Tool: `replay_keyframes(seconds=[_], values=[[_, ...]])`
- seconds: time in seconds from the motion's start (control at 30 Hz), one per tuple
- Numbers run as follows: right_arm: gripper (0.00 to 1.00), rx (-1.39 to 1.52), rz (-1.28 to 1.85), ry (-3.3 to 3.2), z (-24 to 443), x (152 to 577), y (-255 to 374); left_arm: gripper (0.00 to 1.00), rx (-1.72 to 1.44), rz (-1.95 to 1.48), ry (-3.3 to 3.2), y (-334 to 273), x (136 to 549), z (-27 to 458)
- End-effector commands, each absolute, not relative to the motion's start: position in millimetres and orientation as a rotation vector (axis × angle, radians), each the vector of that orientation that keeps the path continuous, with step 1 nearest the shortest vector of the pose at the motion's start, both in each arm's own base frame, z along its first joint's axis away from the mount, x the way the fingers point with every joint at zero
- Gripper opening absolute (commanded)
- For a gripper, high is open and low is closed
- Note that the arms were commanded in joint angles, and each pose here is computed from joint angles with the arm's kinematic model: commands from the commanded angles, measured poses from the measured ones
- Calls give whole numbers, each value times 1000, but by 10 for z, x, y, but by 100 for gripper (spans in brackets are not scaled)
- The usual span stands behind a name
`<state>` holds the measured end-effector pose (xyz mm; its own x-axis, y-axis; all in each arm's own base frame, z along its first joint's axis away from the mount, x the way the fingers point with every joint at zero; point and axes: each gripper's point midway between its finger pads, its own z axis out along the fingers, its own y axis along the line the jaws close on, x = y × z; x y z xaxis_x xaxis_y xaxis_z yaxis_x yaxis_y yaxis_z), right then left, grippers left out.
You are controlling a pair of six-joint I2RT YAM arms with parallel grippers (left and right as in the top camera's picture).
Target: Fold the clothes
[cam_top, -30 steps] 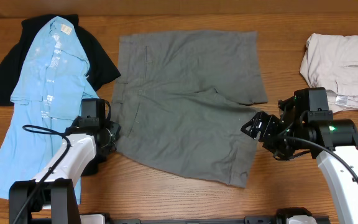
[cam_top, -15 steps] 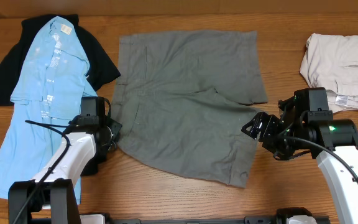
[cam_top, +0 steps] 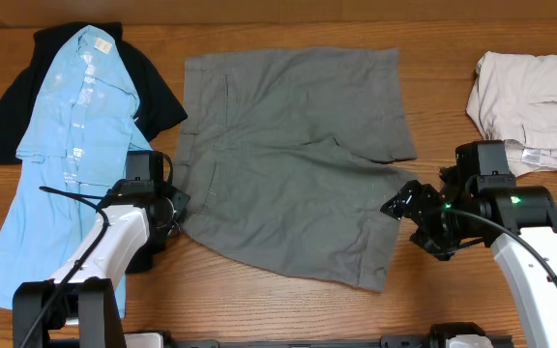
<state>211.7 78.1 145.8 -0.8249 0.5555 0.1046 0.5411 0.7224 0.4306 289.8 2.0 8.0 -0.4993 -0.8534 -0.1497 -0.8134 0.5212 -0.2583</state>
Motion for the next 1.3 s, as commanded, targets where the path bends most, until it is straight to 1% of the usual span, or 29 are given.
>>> replay_keyframes(seconds=[0.0, 0.13, 0.3, 0.43, 0.53, 0.67, 0.8, 0.93, 1.13, 1.27], values=[[82, 1030, 661, 2897, 1349, 2041, 748, 4, -1375, -194, 2515, 50, 2928, 94], [83, 1176, 626, 2917, 1220, 1914, 730, 4, -1375, -195, 2514, 50, 2929, 94], [83, 1499, 510, 2909, 908, 1655, 668, 4, -1375, -194, 2514, 50, 2928, 93], [80, 1762, 473, 2857, 668, 1478, 690, 4, -1375, -194, 2513, 52, 2930, 94], [80, 1855, 485, 2860, 550, 1356, 738, 4, -1374, -196, 2511, 51, 2936, 96], [80, 1835, 485, 2901, 459, 1265, 784, 4, -1374, -196, 2512, 50, 2935, 95], [80, 1653, 436, 2949, 393, 1309, 830, 4, -1373, -195, 2512, 51, 2935, 94], [79, 1580, 307, 2940, 343, 1306, 855, 4, -1373, -196, 2512, 50, 2935, 94], [79, 1559, 139, 2926, 283, 1205, 930, 4, -1374, -195, 2513, 50, 2934, 94], [76, 1490, 168, 2940, 247, 1255, 1045, 4, -1374, -196, 2513, 50, 2933, 94]])
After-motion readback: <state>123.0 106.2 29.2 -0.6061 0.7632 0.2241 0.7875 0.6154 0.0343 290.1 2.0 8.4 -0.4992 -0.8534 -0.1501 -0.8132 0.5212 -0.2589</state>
